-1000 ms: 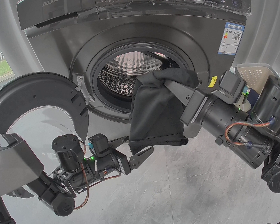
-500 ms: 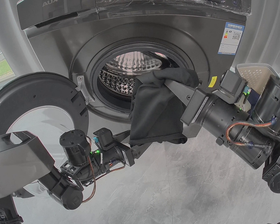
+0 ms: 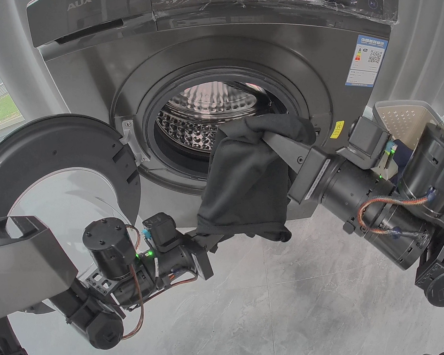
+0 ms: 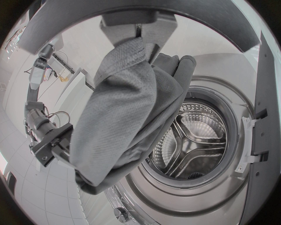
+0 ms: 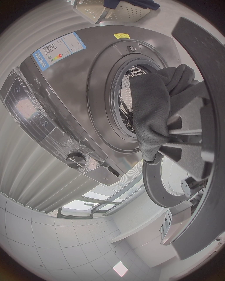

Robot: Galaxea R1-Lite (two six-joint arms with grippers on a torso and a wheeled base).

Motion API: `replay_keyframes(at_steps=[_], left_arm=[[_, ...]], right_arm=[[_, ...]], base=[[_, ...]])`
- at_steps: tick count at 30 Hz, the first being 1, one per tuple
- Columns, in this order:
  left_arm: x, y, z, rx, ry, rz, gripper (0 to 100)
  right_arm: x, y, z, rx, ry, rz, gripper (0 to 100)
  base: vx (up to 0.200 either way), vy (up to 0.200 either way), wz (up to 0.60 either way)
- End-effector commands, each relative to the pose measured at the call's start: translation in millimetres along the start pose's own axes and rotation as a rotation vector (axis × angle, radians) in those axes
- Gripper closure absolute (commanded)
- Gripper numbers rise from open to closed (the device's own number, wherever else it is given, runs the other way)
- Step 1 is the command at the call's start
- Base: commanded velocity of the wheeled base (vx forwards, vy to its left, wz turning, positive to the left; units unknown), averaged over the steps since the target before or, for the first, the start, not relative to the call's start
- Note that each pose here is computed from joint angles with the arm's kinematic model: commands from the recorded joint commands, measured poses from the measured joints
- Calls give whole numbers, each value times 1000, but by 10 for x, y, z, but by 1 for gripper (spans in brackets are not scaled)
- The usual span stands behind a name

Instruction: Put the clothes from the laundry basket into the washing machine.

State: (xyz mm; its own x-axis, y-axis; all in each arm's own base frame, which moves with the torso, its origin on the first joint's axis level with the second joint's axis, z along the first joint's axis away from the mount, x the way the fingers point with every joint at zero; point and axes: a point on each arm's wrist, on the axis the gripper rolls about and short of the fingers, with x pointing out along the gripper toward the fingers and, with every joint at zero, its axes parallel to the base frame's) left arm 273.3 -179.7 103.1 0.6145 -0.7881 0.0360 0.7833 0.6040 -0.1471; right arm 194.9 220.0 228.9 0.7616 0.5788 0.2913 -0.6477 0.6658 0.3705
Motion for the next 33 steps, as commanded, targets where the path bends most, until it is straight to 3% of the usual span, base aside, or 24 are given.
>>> replay_keyframes(at_steps=[1,6,10,11,15,19,22,29,33], left_arm=[[-440,-280,259,18,-37,-34,100],[-830,-520,306,19,-22,-70,100],[-970,-628,370,24,-45,-98,100],[-974,-631,383,26,-51,-99,100],[-966,-624,442,33,-78,-96,100],[-906,-607,511,39,-110,-93,100],[-859,-594,558,42,-139,-53,100],[-737,-522,563,40,-156,22,100],[-706,-497,569,39,-163,47,100]], right_arm=[[-34,-129,-112,-19,46,-37,100],[-90,-202,-354,-35,136,-59,100],[-141,-198,-411,-48,164,-57,100],[-145,-202,-421,-51,169,-58,0],[-176,-230,-481,-56,196,-68,0],[-206,-295,-669,-70,268,-80,0],[-219,-328,-784,-105,304,-82,0],[-198,-347,-884,-161,290,-60,0],[-210,-352,-891,-168,295,-60,0]], base=[[0,0,0],[0,0,0],[0,0,0],[0,0,0],[0,0,0],[0,0,0],[0,0,0],[0,0,0],[0,0,0]])
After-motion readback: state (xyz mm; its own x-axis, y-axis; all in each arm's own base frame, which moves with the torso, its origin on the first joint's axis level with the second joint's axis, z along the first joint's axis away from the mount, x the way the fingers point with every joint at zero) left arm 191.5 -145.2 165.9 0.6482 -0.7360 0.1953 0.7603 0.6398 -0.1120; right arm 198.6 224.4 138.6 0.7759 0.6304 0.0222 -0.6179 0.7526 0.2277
